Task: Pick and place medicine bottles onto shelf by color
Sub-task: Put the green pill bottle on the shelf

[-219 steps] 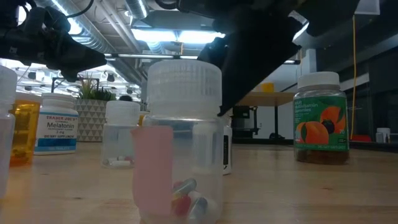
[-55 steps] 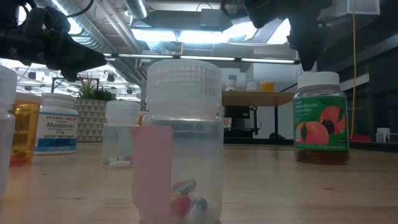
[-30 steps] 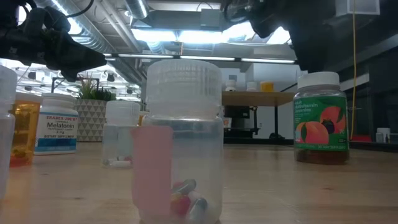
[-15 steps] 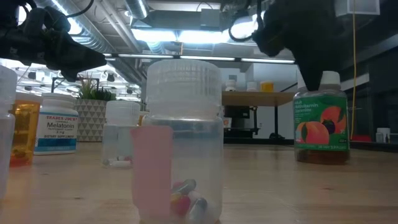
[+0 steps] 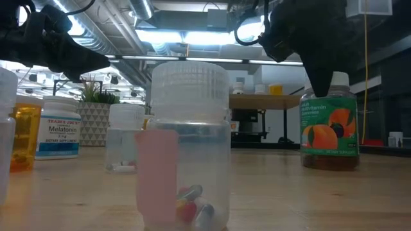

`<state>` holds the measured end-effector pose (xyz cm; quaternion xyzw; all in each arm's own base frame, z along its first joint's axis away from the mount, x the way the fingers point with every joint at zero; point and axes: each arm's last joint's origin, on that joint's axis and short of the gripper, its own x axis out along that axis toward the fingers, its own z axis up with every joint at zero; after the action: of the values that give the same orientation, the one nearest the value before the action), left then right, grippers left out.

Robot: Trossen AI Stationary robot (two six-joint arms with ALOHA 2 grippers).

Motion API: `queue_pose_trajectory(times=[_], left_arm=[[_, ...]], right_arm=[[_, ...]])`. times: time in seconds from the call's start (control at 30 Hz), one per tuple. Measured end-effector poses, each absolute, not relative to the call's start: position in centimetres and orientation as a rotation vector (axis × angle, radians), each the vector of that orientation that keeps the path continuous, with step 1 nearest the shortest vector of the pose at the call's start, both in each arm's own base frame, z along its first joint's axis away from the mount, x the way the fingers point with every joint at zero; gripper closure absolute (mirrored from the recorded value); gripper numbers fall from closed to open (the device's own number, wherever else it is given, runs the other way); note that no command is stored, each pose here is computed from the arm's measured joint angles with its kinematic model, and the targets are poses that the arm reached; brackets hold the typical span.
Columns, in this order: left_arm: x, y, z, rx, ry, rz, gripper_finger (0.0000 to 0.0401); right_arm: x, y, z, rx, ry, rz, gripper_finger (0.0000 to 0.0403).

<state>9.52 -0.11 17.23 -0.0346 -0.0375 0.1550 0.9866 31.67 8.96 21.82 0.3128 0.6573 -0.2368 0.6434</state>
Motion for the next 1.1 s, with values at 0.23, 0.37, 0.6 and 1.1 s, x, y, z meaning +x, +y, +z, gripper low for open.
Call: queue_pose_trajectory(times=[0.23,0.37,0.6,1.1], left_arm=[[9.5,-0.1,17.2,-0.069,-0.075,0.311,0.0321],[9.5,-0.1,17.2,-0.069,-0.075,0.311,0.0321],[9.5,-0.1,17.2,-0.069,-0.075,0.311,0.0321],[9.5,-0.1,17.2,-0.069,-0.075,0.311,0.0321]], right_arm=[[31.7,8.9,21.9,0.738,1.484,-0.558,0.0114],[31.8,8.9,22.0,0.745,1.48,-0.556,0.0122],[32.1,8.9,22.8,0.739,1.462,-0.569,0.013],[33.1,7.4,24.7,0.737,1.423,-0.547,0.0165]])
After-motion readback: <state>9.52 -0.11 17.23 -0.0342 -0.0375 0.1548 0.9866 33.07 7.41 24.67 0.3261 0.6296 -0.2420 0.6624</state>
